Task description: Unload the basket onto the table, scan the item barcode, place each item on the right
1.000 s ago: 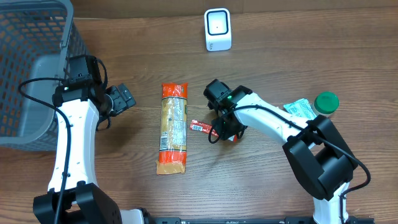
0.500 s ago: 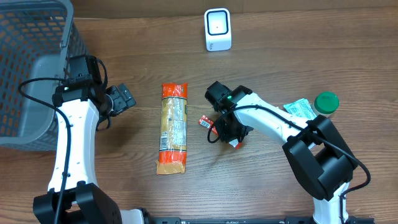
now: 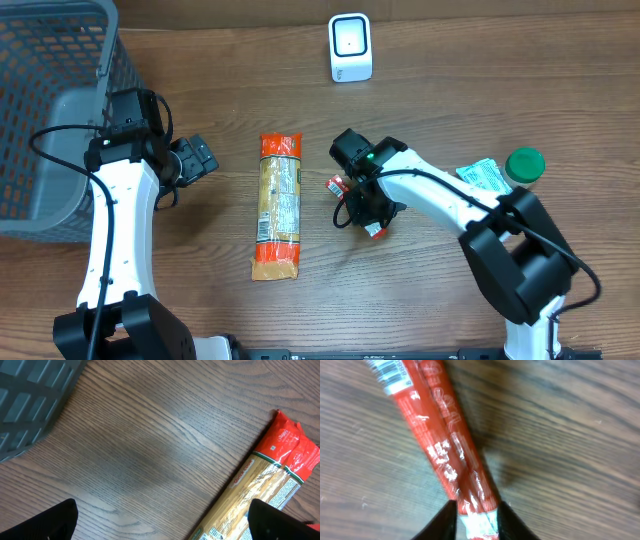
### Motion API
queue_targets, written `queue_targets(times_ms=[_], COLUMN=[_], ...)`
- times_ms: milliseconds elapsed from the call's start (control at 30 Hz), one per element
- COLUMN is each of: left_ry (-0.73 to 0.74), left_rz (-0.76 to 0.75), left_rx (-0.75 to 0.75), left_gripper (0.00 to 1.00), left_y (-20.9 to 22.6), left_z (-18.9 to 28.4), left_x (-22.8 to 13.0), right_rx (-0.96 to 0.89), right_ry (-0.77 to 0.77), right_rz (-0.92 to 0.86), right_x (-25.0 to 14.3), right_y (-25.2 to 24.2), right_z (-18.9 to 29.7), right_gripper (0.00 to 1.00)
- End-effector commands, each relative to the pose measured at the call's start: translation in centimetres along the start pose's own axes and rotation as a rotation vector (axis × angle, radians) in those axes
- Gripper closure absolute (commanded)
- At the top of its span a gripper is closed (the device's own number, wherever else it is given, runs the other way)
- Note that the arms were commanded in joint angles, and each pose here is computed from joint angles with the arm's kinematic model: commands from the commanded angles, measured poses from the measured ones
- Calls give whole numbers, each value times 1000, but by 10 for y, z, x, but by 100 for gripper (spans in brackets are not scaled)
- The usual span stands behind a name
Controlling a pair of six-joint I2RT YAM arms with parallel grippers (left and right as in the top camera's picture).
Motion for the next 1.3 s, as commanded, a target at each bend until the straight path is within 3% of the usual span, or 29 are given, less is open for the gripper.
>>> queue_targets(times_ms=[0,100,567,1267], left_ry=[-5,-5,-5,-5], left_rz=[6,7,6,6], left_rx=[4,4,4,4], left_gripper=[0,0,0,0], left_y=[0,0,1,0], left_z=[1,1,1,1], left_x=[1,1,1,1], right_rx=[15,13,6,-1], right_ry=[-115,-103,-50,-116], right_rz=[39,44,68,124], right_x=[7,2,-19,-15], right_y=[2,2,-5,-7], right_z=[44,49,17,-6], right_gripper=[58,46,45,62])
Point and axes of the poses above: each gripper's point midway between its finger pads, its own z axis back along the fingers, its own y axis along the line the jaws close on, x = y × z, the point moved 1 cm from there along z, back along the fingers, and after that the axes turned 13 degrees about z, right-handed, at the moved point
